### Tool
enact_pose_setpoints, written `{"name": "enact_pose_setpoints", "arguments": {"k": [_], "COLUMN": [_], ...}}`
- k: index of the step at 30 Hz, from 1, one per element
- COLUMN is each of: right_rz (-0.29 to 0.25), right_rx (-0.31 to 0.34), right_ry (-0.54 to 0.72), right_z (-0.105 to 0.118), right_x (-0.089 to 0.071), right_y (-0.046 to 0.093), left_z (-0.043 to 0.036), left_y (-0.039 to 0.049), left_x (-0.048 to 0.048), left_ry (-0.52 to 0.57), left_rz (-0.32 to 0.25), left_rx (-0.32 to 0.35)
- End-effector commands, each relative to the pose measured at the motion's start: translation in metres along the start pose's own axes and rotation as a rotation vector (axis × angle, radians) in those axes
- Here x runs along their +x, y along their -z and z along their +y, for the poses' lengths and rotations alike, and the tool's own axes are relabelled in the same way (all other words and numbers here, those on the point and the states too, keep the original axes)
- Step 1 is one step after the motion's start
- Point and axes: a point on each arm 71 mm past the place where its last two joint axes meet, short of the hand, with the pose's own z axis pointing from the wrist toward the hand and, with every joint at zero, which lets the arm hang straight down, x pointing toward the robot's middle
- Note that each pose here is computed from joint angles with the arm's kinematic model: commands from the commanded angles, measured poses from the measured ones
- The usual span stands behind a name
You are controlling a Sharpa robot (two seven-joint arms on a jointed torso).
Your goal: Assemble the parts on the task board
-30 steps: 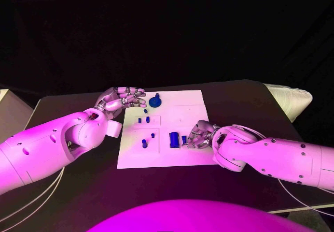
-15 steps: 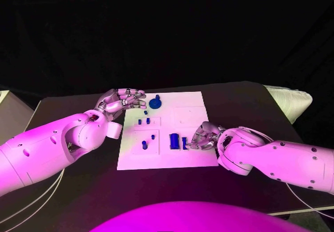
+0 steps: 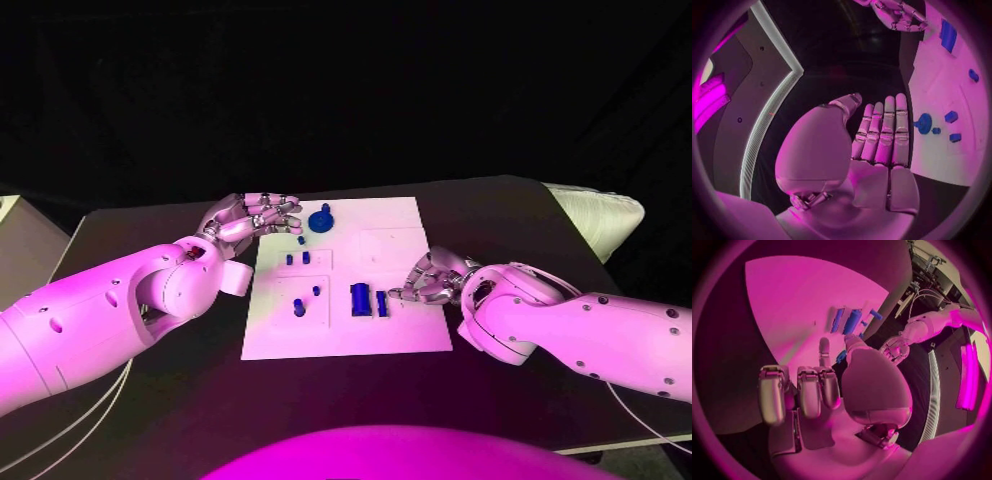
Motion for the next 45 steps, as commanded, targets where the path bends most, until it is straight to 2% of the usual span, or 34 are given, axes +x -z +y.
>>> {"name": "enact_pose_setpoints", "arguments": {"k": [1,5,8,14,17,25,31,35,36,37,41,45], "right_rz": [-0.033,-0.068,-0.106,-0.204,-0.221,-0.254,-0.283,-0.301,-0.304,-0.325,-0.328,-0.34], "right_rx": [-0.036,-0.07,-0.128,-0.317,-0.347,-0.349,-0.346,-0.349,-0.35,-0.289,-0.292,-0.301], "right_ry": [-0.031,-0.085,-0.164,-0.326,-0.422,-0.644,-0.752,-0.78,-0.783,-0.691,-0.704,-0.745], "right_z": [0.002,0.002,0.001,-0.005,-0.011,-0.028,-0.035,-0.038,-0.039,-0.041,-0.039,-0.033], "right_x": [-0.004,-0.01,-0.018,-0.045,-0.058,-0.089,-0.1,-0.105,-0.105,-0.104,-0.102,-0.096], "right_y": [0.001,-0.001,-0.005,-0.023,-0.035,-0.065,-0.081,-0.089,-0.09,-0.089,-0.087,-0.081], "left_z": [0.0012,0.0031,0.0048,0.0106,0.0131,0.0183,0.0246,0.0291,0.0299,0.0322,0.0304,0.0244], "left_y": [-0.0004,-0.0012,-0.0024,-0.0084,-0.0117,-0.0212,-0.0292,-0.0344,-0.0353,-0.034,-0.0343,-0.035], "left_x": [0.0028,0.0026,0.0007,-0.008,-0.0108,-0.0214,-0.0276,-0.0282,-0.0282,-0.0256,-0.0228,-0.0132], "left_ry": [0.006,0.016,0.024,0.023,0.021,0.016,0.028,0.03,0.03,0.023,0.019,0.005], "left_rz": [0.017,0.012,-0.004,-0.067,-0.091,-0.172,-0.24,-0.268,-0.273,-0.226,-0.23,-0.244], "left_rx": [0.005,0.004,0.005,0.01,0.015,0.031,0.045,0.052,0.054,0.015,0.018,0.03]}}
